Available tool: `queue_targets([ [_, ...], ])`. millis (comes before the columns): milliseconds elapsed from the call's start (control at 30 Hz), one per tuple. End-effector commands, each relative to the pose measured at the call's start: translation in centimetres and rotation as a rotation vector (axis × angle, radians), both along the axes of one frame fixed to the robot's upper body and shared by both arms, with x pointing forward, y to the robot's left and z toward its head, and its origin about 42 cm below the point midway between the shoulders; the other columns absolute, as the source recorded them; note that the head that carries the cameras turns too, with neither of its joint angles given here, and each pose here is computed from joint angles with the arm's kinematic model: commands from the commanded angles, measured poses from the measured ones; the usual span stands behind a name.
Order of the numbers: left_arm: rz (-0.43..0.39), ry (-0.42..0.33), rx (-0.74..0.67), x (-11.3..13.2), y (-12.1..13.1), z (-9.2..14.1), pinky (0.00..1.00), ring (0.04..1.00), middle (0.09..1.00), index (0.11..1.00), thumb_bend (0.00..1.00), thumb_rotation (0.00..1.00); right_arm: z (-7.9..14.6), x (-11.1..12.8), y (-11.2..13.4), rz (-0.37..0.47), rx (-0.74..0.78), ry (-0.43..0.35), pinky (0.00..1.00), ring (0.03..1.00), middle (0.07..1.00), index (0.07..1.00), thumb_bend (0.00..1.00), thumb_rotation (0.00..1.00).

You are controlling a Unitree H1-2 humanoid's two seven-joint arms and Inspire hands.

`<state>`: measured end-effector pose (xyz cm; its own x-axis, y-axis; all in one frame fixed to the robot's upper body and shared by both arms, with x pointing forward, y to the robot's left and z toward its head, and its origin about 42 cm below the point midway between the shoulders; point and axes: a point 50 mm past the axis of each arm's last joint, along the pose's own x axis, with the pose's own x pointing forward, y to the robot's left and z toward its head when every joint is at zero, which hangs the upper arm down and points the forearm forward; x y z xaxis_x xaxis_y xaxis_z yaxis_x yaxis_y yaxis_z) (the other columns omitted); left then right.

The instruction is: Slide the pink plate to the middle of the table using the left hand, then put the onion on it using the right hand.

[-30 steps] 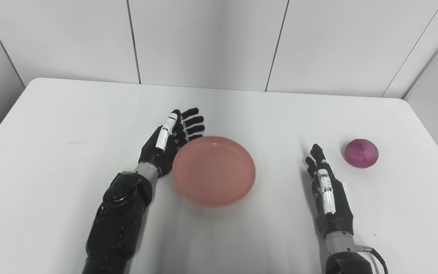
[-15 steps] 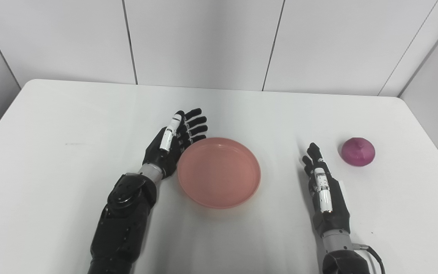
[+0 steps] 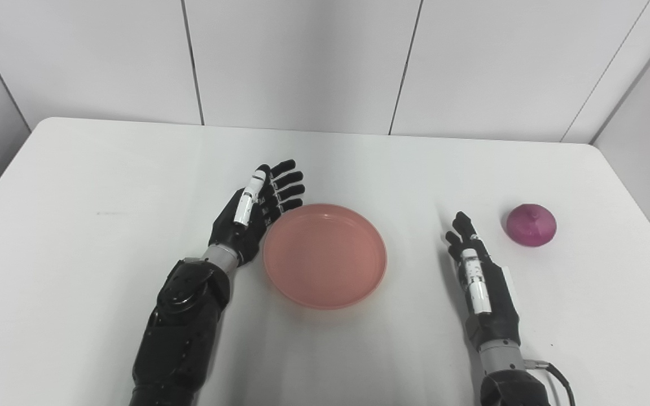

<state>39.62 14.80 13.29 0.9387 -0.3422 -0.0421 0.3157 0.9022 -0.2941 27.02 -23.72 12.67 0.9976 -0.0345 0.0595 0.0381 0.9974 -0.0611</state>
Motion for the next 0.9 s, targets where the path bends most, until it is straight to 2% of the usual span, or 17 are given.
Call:
queue_targets([
  [0,-0.003,-0.063,-0.003,0.7,-0.1,1.2,0.78,0.805,0.81,0.784,0.39,1.0,2.1,0.8,0.3,0.033,-0.016,-0.08,0.93,0.93,0.949,0.939,0.38,0.85],
  [167,0.0,-0.066,0.001,0.7,0.0,0.9,0.77,0.801,0.808,0.784,0.39,1.0,3.4,1.2,-0.2,0.019,-0.106,-0.103,0.9,0.922,0.939,0.928,0.37,0.87],
  [233,0.003,-0.067,0.007,0.7,0.1,0.7,0.77,0.802,0.809,0.786,0.38,1.0,4.2,1.5,-0.5,0.003,-0.159,-0.117,0.91,0.931,0.936,0.922,0.4,0.87],
  [333,0.008,-0.063,0.012,0.7,0.3,0.6,0.76,0.799,0.805,0.782,0.38,1.0,5.3,1.9,-1.0,-0.014,-0.182,-0.133,0.89,0.92,0.922,0.899,0.43,0.79],
  [533,0.016,-0.055,0.001,0.7,0.4,0.2,0.77,0.797,0.804,0.78,0.38,1.0,7.4,2.6,-2.0,-0.024,-0.217,-0.154,0.89,0.932,0.934,0.899,0.46,0.76],
  [667,0.014,-0.055,0.002,0.7,0.5,-0.1,0.77,0.802,0.808,0.786,0.38,1.0,8.1,3.0,-2.7,-0.029,-0.219,-0.177,0.84,0.901,0.923,0.902,0.48,0.72],
  [867,0.016,-0.048,0.003,0.7,0.8,-0.5,0.77,0.805,0.812,0.789,0.38,1.0,9.3,3.4,-3.8,-0.054,-0.298,-0.204,0.85,0.894,0.919,0.897,0.47,0.7],
])
